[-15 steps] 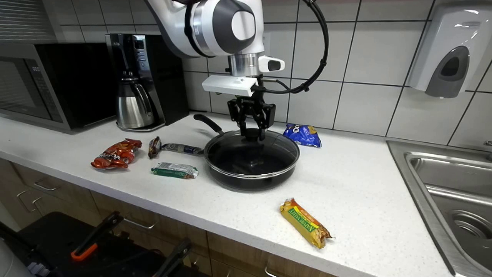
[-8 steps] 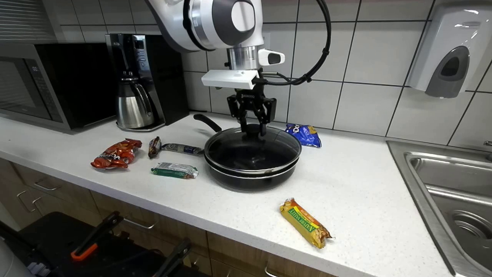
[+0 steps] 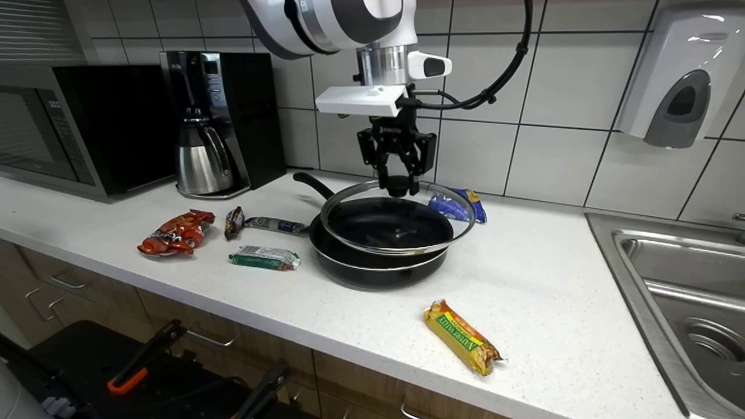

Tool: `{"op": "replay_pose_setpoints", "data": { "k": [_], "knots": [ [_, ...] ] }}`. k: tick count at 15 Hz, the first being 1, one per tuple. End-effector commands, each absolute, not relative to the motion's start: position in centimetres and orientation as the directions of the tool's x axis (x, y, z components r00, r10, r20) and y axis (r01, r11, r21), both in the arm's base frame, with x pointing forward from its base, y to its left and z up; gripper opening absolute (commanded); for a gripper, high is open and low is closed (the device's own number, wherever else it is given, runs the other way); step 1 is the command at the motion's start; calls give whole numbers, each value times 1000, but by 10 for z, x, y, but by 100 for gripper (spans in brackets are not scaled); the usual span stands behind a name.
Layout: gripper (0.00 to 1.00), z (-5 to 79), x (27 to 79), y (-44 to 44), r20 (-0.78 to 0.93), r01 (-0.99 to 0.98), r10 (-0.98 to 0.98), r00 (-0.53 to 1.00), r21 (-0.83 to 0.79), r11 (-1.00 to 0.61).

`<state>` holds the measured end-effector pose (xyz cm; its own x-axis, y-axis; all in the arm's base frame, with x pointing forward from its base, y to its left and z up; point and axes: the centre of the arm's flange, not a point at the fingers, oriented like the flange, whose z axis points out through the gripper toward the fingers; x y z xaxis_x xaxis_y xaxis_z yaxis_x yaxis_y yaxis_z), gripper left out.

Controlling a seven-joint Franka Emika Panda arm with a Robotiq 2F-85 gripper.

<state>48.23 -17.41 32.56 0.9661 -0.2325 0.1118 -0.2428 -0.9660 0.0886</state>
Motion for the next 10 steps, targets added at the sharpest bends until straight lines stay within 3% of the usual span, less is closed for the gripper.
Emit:
{"op": "replay_pose_setpoints", "data": {
  "k": [1, 10],
  "knots": [
    [39, 353, 474, -199, 130, -255, -243, 961, 90, -963],
    [39, 353, 445, -273, 136, -344, -332, 933, 76, -936]
  ]
}}
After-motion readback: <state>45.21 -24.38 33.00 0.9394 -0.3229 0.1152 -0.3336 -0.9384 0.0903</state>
